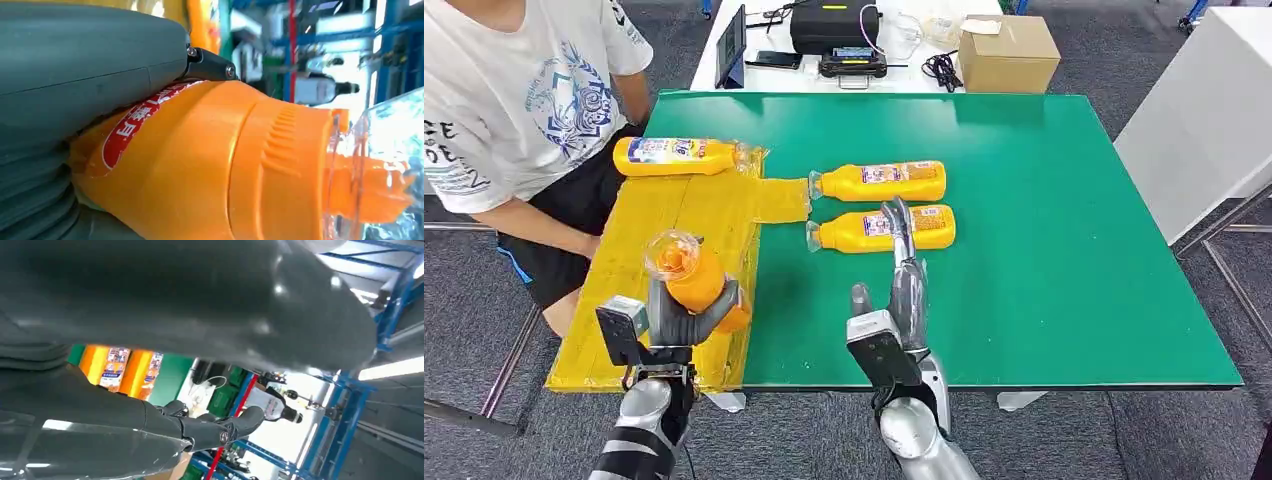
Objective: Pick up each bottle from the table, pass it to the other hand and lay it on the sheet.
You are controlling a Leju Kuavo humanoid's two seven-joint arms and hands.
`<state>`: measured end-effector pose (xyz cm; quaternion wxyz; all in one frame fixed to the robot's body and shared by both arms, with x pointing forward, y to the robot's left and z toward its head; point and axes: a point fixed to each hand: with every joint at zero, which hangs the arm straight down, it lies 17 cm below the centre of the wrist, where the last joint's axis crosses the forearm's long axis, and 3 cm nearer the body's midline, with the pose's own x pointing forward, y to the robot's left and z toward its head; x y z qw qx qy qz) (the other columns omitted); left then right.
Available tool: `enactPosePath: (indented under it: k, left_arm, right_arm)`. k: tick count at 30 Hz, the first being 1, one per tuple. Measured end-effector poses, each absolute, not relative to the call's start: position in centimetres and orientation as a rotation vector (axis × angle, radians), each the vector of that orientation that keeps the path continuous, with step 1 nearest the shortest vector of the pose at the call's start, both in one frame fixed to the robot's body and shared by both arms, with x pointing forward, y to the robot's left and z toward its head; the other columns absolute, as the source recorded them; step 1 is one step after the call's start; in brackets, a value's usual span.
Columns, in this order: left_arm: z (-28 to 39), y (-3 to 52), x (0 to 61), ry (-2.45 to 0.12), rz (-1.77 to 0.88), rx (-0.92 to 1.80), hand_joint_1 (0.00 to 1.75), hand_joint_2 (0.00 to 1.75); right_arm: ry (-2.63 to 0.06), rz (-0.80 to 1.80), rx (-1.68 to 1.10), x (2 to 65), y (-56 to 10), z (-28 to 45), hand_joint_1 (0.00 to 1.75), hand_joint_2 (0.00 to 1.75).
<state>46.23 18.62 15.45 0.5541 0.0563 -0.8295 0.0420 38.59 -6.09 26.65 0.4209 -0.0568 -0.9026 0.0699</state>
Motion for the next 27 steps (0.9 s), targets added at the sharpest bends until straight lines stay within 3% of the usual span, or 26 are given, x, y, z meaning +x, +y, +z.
enactPosePath:
  k: [7,8,16,21,27]
  left_arm:
    - [18.9,18.0,48.9,-2.043,-0.502,0.898,1.75,1.75]
    - [18.2,17.6,49.6,-2.013,-0.614,0.957,1.75,1.75]
    - [13.1,17.7,52.2,-1.782,-1.096,1.182,1.75,1.75]
    - [10.9,18.8,52.9,-1.687,-1.193,1.215,1.75,1.75]
    - [7.9,19.4,53.1,-1.624,-1.164,1.057,1.75,1.75]
  right_arm:
    - [-2.345,0.127,-0.080,37.7,-6.0,29.4,0.00,0.00]
    - [-2.347,0.127,-0.065,37.7,-5.7,29.5,0.00,1.75]
    - [-2.357,0.135,0.004,37.5,-4.7,30.2,0.00,1.75]
    - [-2.357,0.151,0.025,37.4,-4.2,30.3,0.00,1.75]
    - [-2.351,0.175,0.043,37.3,-3.7,30.2,0.00,1.75]
